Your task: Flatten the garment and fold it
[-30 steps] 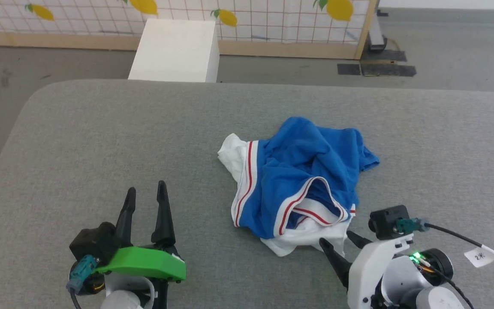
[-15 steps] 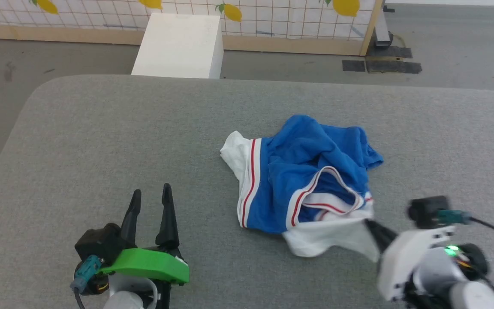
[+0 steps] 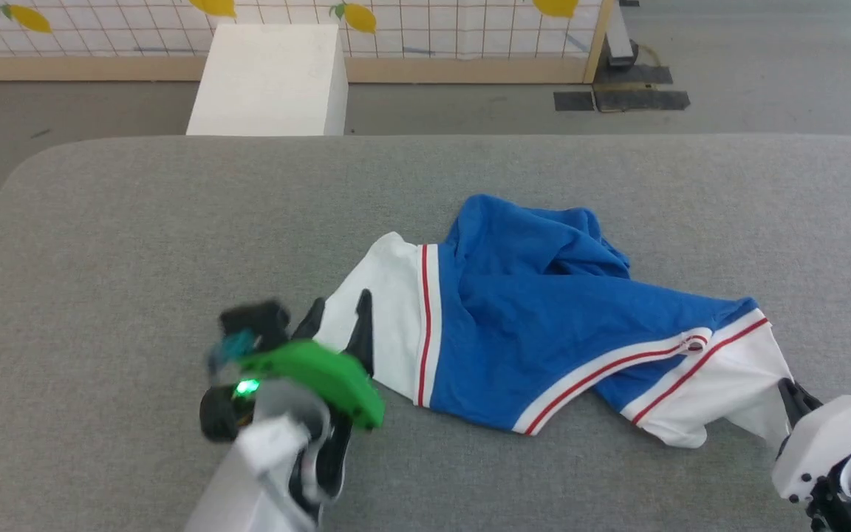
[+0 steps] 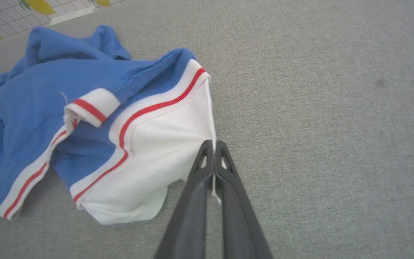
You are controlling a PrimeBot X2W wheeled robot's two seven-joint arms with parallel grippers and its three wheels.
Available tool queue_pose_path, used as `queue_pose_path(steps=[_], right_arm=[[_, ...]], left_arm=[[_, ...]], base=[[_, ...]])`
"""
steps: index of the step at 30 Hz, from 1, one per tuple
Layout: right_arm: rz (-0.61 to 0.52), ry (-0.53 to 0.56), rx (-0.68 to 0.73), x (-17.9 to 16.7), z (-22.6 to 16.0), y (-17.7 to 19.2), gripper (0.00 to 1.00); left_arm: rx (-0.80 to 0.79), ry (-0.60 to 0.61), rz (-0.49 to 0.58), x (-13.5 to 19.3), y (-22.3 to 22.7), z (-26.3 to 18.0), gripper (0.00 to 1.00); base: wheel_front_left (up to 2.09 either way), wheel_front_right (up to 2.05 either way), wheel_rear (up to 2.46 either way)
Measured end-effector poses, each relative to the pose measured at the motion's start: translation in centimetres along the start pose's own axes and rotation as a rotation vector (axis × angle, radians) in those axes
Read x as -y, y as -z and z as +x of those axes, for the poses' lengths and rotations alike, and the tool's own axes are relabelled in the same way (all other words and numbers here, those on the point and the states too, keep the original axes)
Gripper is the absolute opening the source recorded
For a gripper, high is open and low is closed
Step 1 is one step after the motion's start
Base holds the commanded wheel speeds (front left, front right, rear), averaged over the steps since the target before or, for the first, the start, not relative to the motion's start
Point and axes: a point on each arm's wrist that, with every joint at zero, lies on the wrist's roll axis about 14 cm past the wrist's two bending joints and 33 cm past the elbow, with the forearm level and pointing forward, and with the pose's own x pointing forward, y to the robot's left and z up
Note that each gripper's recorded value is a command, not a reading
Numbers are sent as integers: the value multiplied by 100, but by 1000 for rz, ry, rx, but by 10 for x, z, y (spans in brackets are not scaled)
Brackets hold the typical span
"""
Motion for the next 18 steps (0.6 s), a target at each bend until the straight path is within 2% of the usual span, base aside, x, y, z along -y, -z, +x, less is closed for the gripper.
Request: queue_pose_path(steps=[3,6,9,15,16,17,18], right_arm=[[2,-21,3,-8,5,-2,0],[8,-44,1,-16,9,-1,0],[16,-54,-3,-19,12,1,0],[33,-47,-16,-16,17,8,0],[37,-43,-21,-14,18,10,0],[40,-41,-24,-14,18,12,0],[43,-38,-25,-12,19,13,0]], left_arm=[[-264,-33,60,3,32,21,100],[-514,-104,194,-12,64,26,100],[-653,-184,293,-36,78,27,100],[-821,-167,328,-36,98,29,100],[-839,-162,322,-35,100,30,24],[-846,-157,313,-34,101,30,0],[-854,-147,305,-33,102,31,0]], base=[[0,0,0],[0,0,0],[0,0,0],[0,0,0],[0,0,0],[0,0,0],[0,0,0]])
